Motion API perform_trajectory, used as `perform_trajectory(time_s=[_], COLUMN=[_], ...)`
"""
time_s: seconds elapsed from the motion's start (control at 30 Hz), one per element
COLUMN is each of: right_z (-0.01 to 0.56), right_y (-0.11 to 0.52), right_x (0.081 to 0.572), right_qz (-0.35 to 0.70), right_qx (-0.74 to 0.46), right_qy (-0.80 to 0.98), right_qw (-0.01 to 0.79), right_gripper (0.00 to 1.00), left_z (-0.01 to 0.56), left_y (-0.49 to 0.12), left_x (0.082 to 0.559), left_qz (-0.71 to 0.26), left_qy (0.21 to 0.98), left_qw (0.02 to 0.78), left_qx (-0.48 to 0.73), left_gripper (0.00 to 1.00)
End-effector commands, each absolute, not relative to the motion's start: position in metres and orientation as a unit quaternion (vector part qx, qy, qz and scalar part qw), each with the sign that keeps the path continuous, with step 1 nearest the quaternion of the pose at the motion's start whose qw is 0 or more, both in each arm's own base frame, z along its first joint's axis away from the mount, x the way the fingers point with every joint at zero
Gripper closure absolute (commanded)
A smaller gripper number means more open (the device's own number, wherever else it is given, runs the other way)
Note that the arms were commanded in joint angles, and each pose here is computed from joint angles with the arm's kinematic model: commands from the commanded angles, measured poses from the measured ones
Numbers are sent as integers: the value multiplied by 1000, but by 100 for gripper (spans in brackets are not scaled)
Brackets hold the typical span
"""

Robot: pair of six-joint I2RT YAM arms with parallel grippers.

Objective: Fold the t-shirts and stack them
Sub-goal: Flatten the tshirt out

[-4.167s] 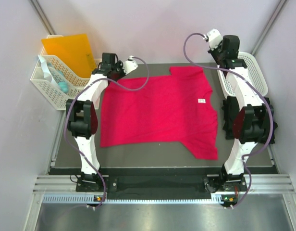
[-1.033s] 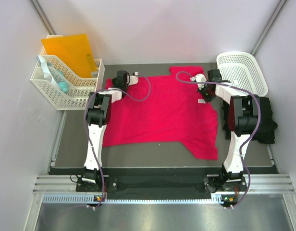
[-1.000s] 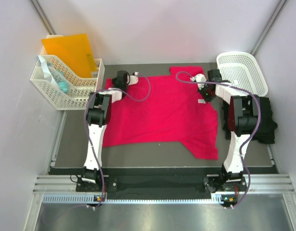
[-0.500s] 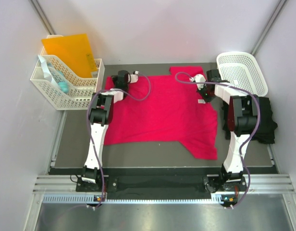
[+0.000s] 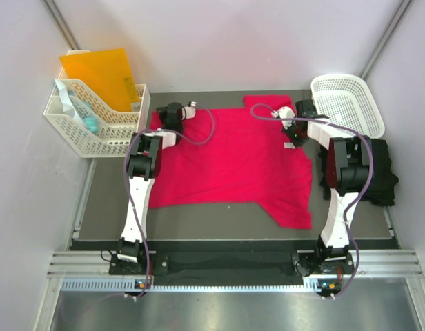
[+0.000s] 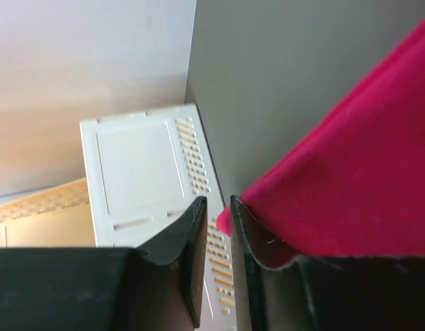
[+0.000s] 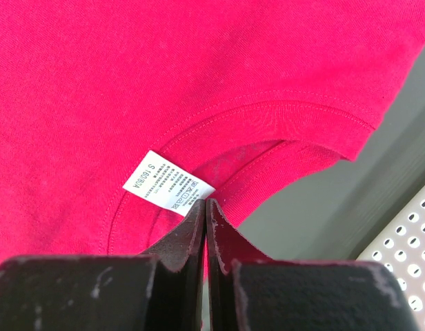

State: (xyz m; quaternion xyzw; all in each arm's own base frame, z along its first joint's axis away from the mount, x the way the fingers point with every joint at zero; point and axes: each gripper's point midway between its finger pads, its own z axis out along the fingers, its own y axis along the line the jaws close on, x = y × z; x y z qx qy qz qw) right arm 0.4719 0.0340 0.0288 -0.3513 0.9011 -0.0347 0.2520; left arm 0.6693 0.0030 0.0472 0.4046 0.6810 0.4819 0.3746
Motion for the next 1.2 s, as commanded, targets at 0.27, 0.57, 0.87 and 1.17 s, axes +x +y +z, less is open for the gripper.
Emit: perform_trajectory(time_s=[0.27, 0.57, 0.87, 1.17], right_z=[45, 104, 201, 164], right_y=[42, 24, 20, 32], right_x=[460, 496, 508, 413], right_qz=[-45, -124, -175, -116], right_qx=[-361, -343, -352, -491], right_qy=[893, 867, 819, 801], right_qw=[266, 338, 419, 323], right_gripper=[100, 89, 58, 47], left_z=[182, 219, 202, 155], left_y=[30, -1, -37, -47], left_x=[636, 606, 551, 469], left_qz=[504, 450, 340, 257], left_qy=[668, 668, 678, 685], left_qw=[461, 501, 497, 436], left_qx=[295, 318, 422, 523], left_gripper=[74, 75, 80, 69])
